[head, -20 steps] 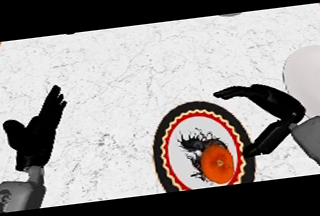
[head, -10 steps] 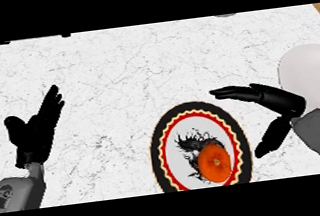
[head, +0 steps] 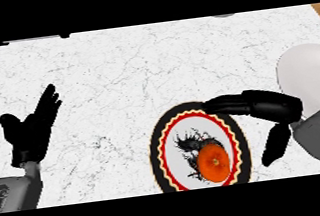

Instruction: Pick the squash from the plate and place it in the plate

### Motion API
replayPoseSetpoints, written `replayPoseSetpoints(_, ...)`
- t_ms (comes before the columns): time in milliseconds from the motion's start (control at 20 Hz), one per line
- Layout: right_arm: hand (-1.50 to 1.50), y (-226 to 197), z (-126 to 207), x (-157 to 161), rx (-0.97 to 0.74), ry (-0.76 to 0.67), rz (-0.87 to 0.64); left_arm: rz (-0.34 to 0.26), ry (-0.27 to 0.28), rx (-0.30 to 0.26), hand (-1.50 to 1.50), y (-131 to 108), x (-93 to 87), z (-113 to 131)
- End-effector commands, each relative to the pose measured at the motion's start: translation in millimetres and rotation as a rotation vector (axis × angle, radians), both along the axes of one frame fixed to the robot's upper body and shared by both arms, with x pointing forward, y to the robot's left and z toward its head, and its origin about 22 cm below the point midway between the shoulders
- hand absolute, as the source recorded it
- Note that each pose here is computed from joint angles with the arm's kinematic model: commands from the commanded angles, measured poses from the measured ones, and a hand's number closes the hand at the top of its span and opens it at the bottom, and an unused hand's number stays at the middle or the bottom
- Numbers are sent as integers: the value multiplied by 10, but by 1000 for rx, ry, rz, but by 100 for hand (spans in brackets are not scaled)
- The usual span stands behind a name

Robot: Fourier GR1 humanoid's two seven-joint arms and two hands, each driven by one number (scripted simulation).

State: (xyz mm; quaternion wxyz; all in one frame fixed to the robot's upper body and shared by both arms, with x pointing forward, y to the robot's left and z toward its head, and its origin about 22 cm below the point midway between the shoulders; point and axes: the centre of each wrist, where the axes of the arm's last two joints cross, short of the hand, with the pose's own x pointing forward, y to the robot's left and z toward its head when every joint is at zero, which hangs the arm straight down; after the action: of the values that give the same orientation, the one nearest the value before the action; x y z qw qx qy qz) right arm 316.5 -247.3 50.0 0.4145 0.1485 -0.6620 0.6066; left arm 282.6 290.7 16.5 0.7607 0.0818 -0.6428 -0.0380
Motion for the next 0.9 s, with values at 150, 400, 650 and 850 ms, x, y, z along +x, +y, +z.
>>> replayPoseSetpoints(150,-150,152,-192,-199,-168,-81,37,-7,-6,11,0,-124,24,49)
replayPoseSetpoints(400,-150,366,40,-105,-269,-105,54,-5,-20,-14,0,-6,69,-35)
replayPoseSetpoints(650,-150,615,20,-318,-322,-102,92,-1,-9,-2,0,-89,16,215)
replayPoseSetpoints(850,-150,598,70,-299,-343,-96,74,0,-15,3,0,63,-65,239)
